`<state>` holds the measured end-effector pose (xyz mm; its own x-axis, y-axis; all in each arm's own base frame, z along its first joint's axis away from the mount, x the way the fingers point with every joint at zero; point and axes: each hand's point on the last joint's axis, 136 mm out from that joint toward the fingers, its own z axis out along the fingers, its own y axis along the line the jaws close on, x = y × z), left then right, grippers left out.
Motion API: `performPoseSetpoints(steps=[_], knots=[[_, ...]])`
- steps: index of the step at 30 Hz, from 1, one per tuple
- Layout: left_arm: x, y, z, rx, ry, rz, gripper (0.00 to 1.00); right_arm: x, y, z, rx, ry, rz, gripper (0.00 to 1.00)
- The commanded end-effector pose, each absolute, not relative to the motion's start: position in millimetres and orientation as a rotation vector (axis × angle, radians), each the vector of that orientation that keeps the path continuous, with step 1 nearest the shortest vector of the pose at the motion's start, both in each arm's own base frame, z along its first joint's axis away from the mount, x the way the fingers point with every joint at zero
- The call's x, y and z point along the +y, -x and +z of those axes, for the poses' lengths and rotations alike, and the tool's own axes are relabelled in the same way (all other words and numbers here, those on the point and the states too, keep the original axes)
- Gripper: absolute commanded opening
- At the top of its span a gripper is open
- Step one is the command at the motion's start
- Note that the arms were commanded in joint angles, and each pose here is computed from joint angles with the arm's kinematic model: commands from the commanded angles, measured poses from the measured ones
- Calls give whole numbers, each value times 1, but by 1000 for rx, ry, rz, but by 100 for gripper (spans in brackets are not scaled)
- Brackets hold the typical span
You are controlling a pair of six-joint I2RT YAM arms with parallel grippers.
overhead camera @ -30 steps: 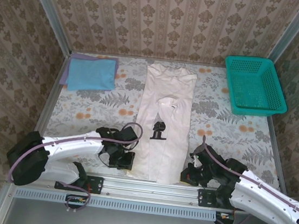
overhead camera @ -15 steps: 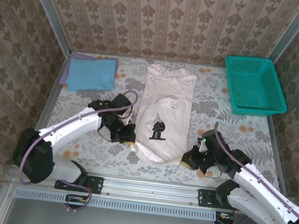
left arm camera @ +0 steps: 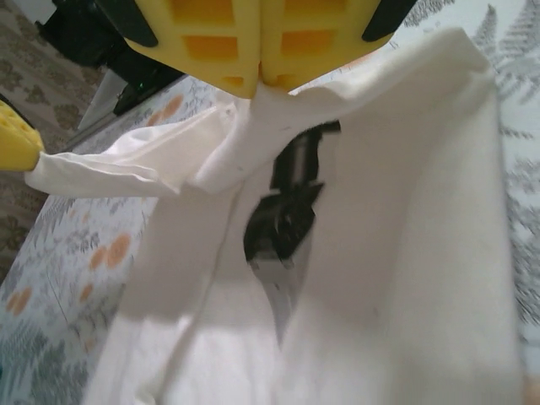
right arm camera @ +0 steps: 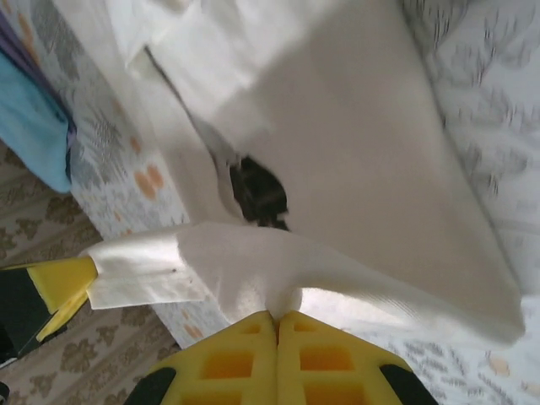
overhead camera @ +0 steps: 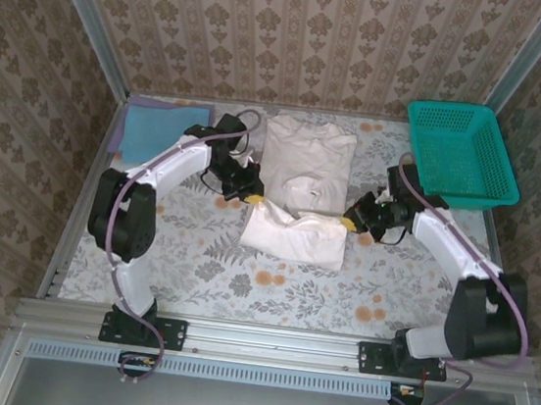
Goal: Fold and stack the t-shirts
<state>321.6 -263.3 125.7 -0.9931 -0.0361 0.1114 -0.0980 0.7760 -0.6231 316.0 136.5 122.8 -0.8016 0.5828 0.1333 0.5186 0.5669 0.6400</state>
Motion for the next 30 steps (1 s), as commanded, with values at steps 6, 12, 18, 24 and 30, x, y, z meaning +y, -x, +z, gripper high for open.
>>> performPoseSetpoints(steps=[6,12,18,24,30], knots=[[-254,-375,117,-2878,-182,1031,0,122,-369,103,2775,-952,990,0],[-250,-399,101,-2844,-225,1046,2,120,-397,83,2825,-992,943,0],[-248,-423,92,-2849,-264,1049,16,116,-411,67,2861,-1041,891,3],[-233,-447,109,-2952,-349,1044,57,106,-433,93,2781,-1045,884,50],[-217,-423,144,-3116,-300,990,62,110,-398,116,2713,-977,929,58]])
